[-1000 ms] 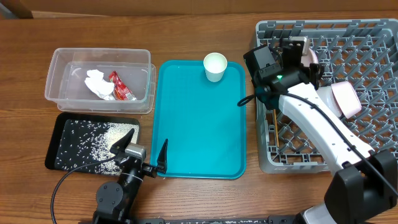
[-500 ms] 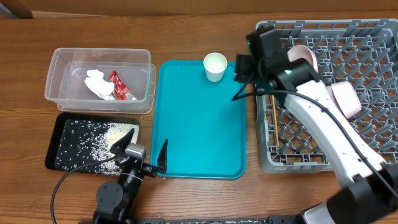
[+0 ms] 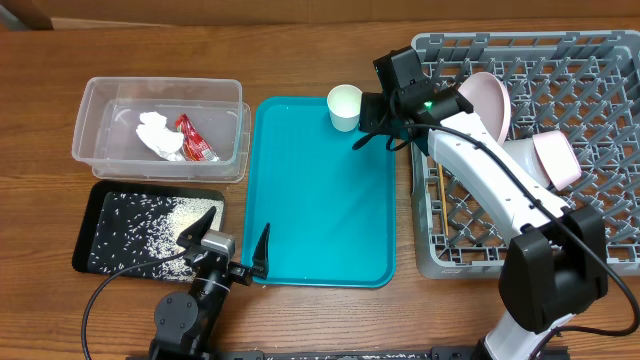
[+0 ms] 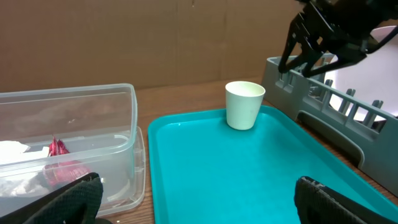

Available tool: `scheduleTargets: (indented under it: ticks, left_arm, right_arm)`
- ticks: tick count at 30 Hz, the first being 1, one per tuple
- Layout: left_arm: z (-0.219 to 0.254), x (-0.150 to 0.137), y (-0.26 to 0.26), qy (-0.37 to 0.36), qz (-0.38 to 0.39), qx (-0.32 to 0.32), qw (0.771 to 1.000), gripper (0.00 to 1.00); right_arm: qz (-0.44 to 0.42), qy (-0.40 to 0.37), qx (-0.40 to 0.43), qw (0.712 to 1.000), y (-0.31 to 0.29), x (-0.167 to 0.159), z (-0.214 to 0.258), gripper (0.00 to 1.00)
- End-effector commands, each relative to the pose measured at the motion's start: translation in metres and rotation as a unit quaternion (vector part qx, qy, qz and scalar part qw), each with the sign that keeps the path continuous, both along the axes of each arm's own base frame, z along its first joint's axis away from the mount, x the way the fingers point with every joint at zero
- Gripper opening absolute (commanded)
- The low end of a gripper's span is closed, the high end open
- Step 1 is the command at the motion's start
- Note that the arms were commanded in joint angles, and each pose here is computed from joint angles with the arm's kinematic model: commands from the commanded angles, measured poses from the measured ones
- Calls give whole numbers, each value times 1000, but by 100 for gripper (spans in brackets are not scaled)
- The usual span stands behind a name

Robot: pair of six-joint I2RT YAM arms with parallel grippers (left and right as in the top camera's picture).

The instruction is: Sort waste into correct bins and load items into the dishwasher

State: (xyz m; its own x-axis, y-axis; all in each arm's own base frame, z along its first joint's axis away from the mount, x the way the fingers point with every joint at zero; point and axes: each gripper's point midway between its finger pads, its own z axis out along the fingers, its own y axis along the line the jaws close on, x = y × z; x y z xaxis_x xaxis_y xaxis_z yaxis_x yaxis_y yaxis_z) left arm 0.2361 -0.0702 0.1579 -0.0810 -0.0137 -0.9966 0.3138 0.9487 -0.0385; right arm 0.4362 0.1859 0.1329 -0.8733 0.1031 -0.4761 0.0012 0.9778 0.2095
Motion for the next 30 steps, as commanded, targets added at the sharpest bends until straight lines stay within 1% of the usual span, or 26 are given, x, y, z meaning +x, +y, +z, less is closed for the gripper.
scheduleTargets:
  ticks: [1,4,7,9,11,12,15,17,20,23,26,27,30]
  left_arm:
    - [0,0,3,0,7,-9,1000,100]
    - [0,0,3,0,7,-9,1000,100]
    - [16,1,1,-30,3,-17,999,100]
    - [23,-4,-11,-35,-33,-44,998,100]
    - [16,-12,-28,-7,-88,-68,994,100]
    - [17,-15,-34,-5,-107,-76,991,100]
    - [36,-25,-47,-6,-153,-148,977,100]
    - [44,-23,-43,-2,-142,-181,973,100]
    - [67,-24,-36,-7,-124,-189,974,100]
    - [82,-21,-32,35,-100,-186,977,100]
    - [97,-11,-33,101,-84,-166,977,100]
    - [108,-2,-37,136,-84,-160,974,100]
    - [134,18,-54,200,-115,-132,964,100]
  right_arm:
    - [2,-20,14,1000,2,-4,26,57]
    - [6,-43,30,999,2,-9,52,57]
    - [14,-74,53,996,3,-18,87,58]
    - [20,-89,68,993,3,-27,108,58]
    - [24,-98,78,992,0,-37,124,58]
    - [25,-101,79,991,-2,-42,130,58]
    - [25,-99,78,992,-9,-59,142,58]
    - [25,-98,78,992,-14,-70,149,58]
    - [25,-101,79,991,-19,-82,158,58]
    - [25,-110,83,990,-23,-91,169,58]
    - [26,-118,86,989,-25,-95,176,58]
    - [26,-118,87,989,-26,-97,177,58]
    - [31,-111,92,989,-24,-102,177,58]
